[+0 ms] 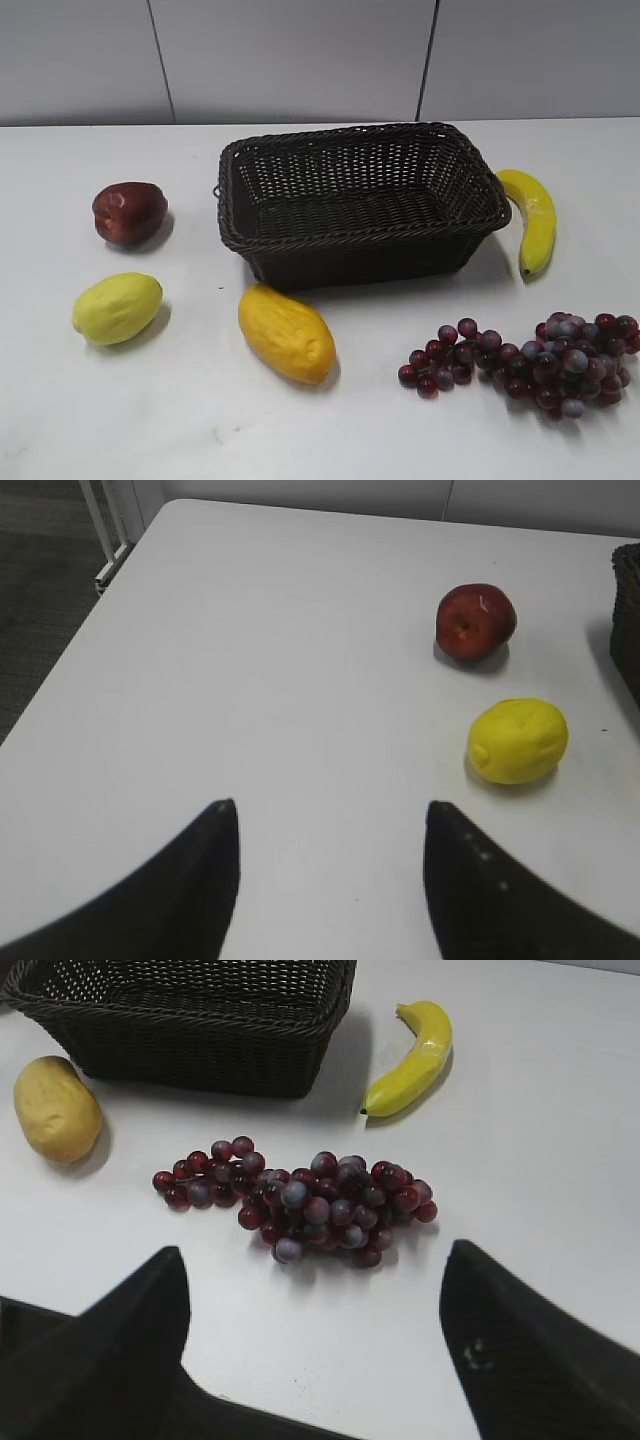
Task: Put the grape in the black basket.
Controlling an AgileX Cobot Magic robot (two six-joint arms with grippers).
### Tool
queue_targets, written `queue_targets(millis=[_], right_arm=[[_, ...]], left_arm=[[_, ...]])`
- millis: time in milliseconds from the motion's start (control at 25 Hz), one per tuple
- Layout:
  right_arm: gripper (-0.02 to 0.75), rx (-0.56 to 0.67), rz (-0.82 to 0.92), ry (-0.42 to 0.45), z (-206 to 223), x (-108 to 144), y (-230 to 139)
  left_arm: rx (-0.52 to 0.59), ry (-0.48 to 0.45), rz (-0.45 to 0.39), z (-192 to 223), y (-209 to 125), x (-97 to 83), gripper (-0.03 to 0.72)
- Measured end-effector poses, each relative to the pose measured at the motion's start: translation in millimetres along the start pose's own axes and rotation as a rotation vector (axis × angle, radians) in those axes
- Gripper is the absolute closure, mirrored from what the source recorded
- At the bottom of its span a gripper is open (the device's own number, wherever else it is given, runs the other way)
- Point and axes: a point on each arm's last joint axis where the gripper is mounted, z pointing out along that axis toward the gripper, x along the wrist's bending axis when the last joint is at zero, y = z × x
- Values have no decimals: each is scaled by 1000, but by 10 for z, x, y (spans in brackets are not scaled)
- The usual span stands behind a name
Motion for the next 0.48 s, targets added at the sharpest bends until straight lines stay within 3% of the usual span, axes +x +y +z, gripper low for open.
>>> queue_targets(millis=[480], right_arm=[[164,18,21,-30,24,-30,8]], left_arm=[[0,0,0,0,0,0,136]])
